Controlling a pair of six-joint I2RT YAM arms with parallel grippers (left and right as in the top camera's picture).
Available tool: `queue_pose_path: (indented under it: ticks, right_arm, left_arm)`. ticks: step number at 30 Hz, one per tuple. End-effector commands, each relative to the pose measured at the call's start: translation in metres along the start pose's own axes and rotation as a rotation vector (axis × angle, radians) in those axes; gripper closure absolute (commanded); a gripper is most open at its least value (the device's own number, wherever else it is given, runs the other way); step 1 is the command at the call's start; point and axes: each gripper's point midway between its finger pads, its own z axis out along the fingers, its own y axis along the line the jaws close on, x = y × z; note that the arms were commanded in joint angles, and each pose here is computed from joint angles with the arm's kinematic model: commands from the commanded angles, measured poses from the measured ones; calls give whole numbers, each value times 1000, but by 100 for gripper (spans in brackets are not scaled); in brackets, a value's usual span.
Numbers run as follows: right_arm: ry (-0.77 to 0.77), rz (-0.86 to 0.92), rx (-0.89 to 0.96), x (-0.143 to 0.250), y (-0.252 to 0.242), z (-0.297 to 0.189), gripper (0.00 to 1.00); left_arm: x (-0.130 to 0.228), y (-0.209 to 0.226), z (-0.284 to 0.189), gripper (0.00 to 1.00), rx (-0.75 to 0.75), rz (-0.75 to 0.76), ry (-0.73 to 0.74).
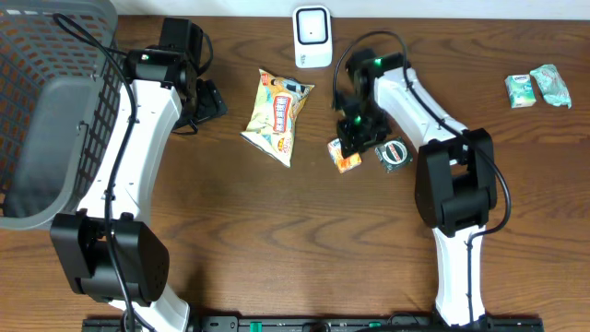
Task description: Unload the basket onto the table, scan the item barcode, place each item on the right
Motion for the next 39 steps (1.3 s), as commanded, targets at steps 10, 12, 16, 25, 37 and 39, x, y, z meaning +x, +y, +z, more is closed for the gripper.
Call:
queue_pose_path:
  ticks: [10,12,16,25,37,39]
  right_arm:
    - [-96,-49,75,-24,-14,7,99]
    - [-112,-110,27,-27,-5,7,99]
    - [-156,-196,-222,-29,32,1,99]
    - [-472,-245,-903,-41,59,-88,99]
    - [-758,-240,-1198,-42,23,-161,99]
    - [-741,-246,-1205,-41,30,-159,99]
  left_arm:
    - [-2,3,-2,2,-9,13,-10]
    - [-2,3,-2,2,-9,13,-10]
    - [-2,3,-2,2,-9,13,-10]
    - [-2,3,-2,2,-9,13,-10]
    - [-2,3,-2,2,-9,13,-10]
    - [-2,3,-2,2,-9,13,-10]
